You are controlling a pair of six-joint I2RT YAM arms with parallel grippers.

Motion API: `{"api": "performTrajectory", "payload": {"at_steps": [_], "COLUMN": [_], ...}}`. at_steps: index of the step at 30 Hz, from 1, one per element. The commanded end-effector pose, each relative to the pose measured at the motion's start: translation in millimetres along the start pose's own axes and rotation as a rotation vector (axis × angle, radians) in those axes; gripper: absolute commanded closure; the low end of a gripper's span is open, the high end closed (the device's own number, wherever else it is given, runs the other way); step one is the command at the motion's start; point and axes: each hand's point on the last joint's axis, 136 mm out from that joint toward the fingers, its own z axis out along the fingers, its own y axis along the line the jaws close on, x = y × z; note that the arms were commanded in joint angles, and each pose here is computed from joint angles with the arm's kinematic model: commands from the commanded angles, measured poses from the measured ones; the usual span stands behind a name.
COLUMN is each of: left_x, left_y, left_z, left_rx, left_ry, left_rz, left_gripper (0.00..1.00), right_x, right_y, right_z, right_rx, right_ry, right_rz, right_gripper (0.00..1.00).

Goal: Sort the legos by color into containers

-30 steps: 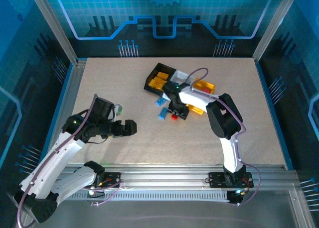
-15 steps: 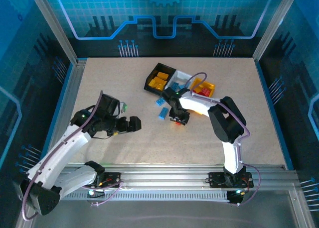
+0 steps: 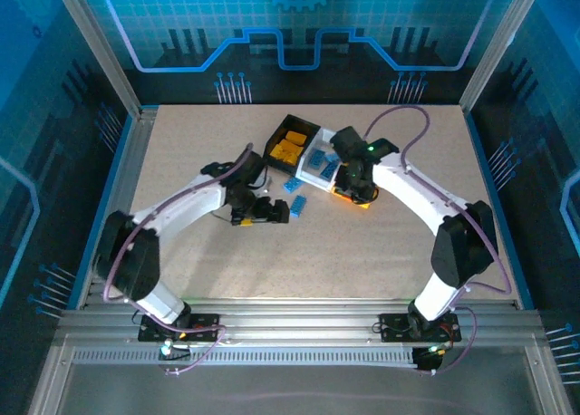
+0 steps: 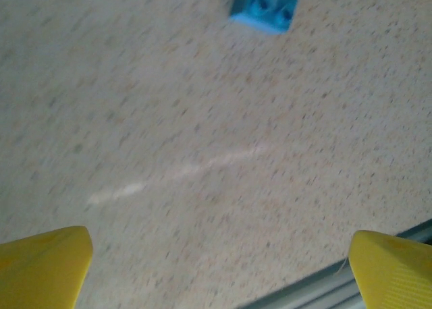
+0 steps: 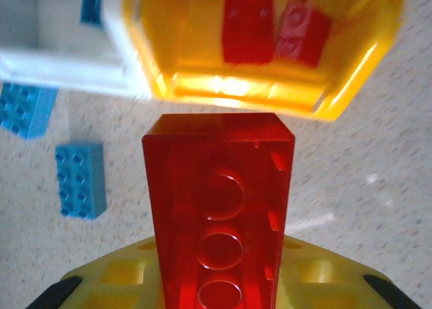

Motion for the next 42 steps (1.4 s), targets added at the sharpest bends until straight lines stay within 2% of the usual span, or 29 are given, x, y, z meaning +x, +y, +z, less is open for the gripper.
{"api": "performTrajectory", "payload": {"at_steps": [1, 7, 11, 13, 23, 26, 29, 35, 42], "left_x": [-31.5, -56.1, -65.3, -69.0, -78.2, -80.2, -80.7, -79.2, -69.2], "left_y": [-14.2, -13.0, -11.0, -10.2, -29.1, -31.1, -29.2, -29.5, -54.6], "left_z": [12.4, 40.7, 54.5, 61.5, 100.9, 111.5, 121.5, 115.1, 67.7], "left_rx": [-0.016, -0.068, -0.099, -0.107, -0.113, -0.123, -0.131, -0.139, -0.034], "left_ry": [-0.037, 0.007, 0.030, 0.038, 0.085, 0.101, 0.126, 0.135, 0.098], "left_rz": [0.099, 0.109, 0.126, 0.129, 0.179, 0.183, 0.175, 0.172, 0.119], "left_gripper": [0.06, 0.13, 0.16, 0.19, 0.30, 0.39, 0.54, 0.67, 0.70], "right_x": [-19.1, -64.9, -85.3, -89.5, -63.5, -50.6, -41.4, -30.2, -14.9], "right_y": [-12.3, -25.1, -24.2, -22.9, -34.8, -40.3, -44.3, -50.7, -52.1], "right_z": [6.0, 33.4, 46.9, 44.9, 8.4, -1.1, -12.0, -24.6, -30.4], "right_rx": [0.012, 0.021, -0.014, -0.020, -0.074, -0.094, -0.117, -0.138, -0.185], "right_ry": [0.027, 0.048, 0.077, 0.080, 0.072, 0.077, 0.069, 0.064, 0.081], "right_rz": [-0.024, 0.006, 0.004, -0.010, 0.009, 0.029, 0.050, 0.056, 0.046], "right_gripper": [0.72, 0.71, 0.51, 0.46, 0.43, 0.43, 0.43, 0.43, 0.43]}}
